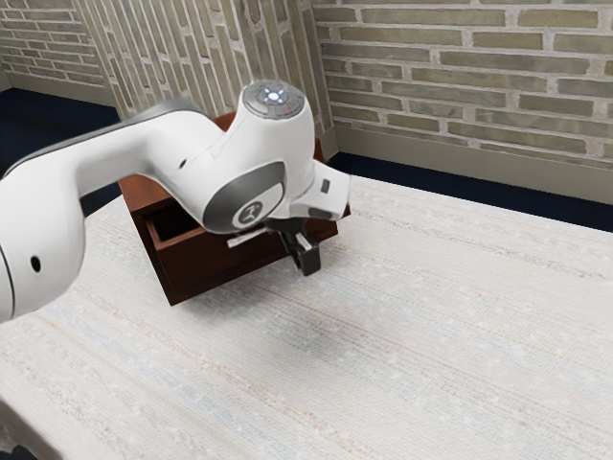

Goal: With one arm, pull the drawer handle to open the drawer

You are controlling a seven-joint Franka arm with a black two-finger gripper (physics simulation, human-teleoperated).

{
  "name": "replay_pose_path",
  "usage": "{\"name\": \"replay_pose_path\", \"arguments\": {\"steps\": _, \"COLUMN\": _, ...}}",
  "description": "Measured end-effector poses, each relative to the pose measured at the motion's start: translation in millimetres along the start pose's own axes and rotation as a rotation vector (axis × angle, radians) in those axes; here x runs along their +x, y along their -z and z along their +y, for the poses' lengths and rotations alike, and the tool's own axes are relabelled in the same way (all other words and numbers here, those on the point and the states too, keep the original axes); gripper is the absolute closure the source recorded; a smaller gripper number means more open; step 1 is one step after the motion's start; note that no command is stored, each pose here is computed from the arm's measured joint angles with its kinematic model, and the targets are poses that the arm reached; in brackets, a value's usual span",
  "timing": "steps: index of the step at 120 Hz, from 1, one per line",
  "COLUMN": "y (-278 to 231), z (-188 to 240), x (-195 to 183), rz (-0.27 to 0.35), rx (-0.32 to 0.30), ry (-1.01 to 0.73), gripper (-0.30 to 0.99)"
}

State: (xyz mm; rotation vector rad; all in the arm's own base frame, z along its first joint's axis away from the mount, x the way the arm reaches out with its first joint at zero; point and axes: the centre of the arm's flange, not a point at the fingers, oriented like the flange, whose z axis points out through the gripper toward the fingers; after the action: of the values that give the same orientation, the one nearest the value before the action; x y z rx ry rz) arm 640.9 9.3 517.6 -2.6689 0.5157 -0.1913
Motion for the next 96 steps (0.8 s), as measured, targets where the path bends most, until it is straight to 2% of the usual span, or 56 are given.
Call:
{"name": "replay_pose_path", "arguments": {"steps": 31, "y": 2, "z": 15, "x": 0, "rz": 0.0, "rx": -0.007, "ry": -0.008, "gripper": 0.0}}
{"name": "replay_pose_path", "arguments": {"steps": 52, "y": 14, "z": 25, "x": -2, "rz": 0.014, "rx": -0.01, "ry": -0.014, "gripper": 0.06}}
{"name": "replay_pose_path", "arguments": {"steps": 96, "y": 23, "z": 49, "x": -12, "rz": 0.014, "rx": -0.021, "ry": -0.025, "gripper": 0.01}}
